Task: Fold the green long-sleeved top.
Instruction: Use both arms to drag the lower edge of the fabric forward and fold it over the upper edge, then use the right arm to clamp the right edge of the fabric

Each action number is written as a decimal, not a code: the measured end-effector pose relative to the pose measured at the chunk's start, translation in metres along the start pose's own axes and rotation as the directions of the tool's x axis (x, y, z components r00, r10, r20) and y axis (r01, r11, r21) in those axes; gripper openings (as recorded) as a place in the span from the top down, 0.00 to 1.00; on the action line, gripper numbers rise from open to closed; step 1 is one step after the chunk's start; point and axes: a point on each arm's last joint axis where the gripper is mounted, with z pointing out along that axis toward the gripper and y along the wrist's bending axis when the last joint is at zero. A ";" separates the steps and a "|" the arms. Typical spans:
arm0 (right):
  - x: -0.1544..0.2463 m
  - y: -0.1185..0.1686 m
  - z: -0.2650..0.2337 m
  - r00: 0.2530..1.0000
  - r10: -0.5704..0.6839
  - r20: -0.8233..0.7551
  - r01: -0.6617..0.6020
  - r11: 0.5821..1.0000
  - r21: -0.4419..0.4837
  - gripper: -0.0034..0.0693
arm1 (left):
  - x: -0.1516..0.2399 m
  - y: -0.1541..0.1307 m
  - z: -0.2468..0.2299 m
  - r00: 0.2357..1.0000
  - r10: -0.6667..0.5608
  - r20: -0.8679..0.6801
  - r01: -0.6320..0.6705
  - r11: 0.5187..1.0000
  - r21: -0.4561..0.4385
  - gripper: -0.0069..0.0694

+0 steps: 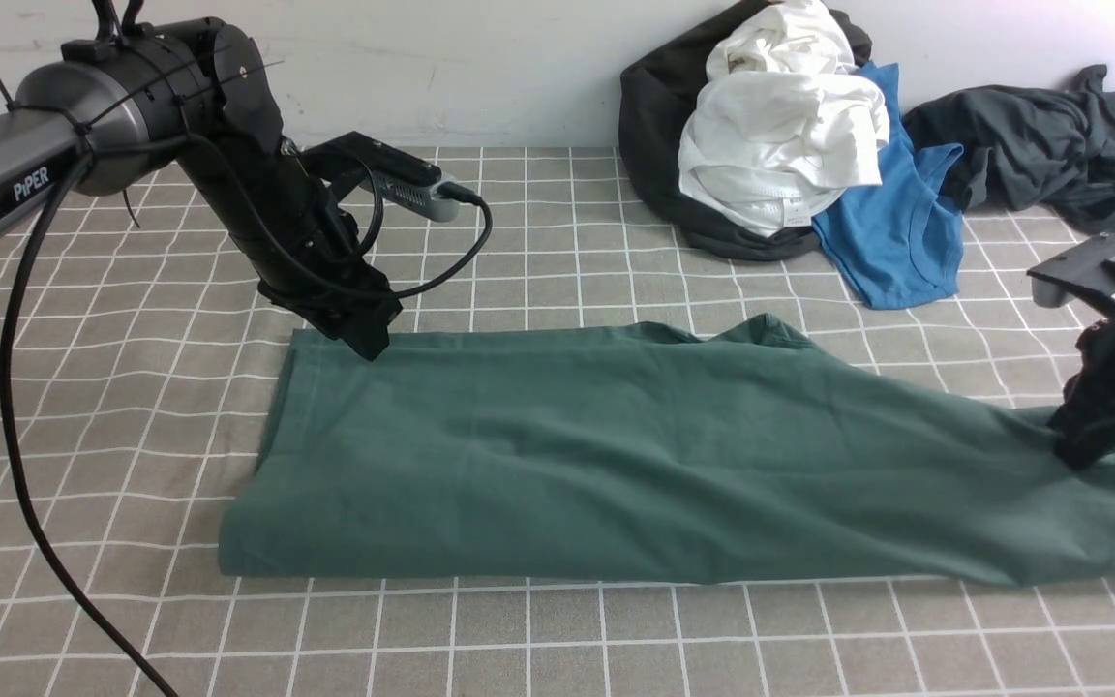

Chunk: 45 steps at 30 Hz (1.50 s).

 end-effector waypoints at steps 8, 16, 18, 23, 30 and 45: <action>-0.011 -0.013 -0.023 0.993 0.063 0.096 -0.070 0.995 0.073 0.96 | 0.000 0.000 0.000 1.000 0.001 -0.002 -0.001 1.000 -0.002 0.56; -0.018 -0.024 -0.016 0.982 0.123 0.140 -0.137 0.987 0.090 0.78 | 0.000 0.000 0.000 1.000 0.003 -0.004 -0.003 1.000 -0.003 0.59; -0.017 -0.024 -0.017 0.980 0.142 0.137 -0.155 0.984 0.086 0.68 | 0.001 0.000 0.000 1.000 0.004 -0.006 -0.004 1.000 -0.005 0.62; -0.008 -0.024 -0.026 0.961 0.264 0.078 -0.272 0.956 0.109 0.39 | 0.001 0.001 0.000 1.000 0.007 -0.013 -0.007 1.000 -0.007 0.70; 0.038 -0.047 -0.026 0.847 0.531 -0.005 -0.528 0.844 0.093 0.16 | -0.001 -0.002 -0.015 1.000 0.015 0.011 -0.015 1.000 -0.021 0.83; 0.023 -0.040 0.025 0.848 0.530 -0.024 -0.529 0.848 0.012 0.28 | 0.001 -0.004 -0.018 1.000 0.021 -0.004 -0.021 1.000 -0.012 0.89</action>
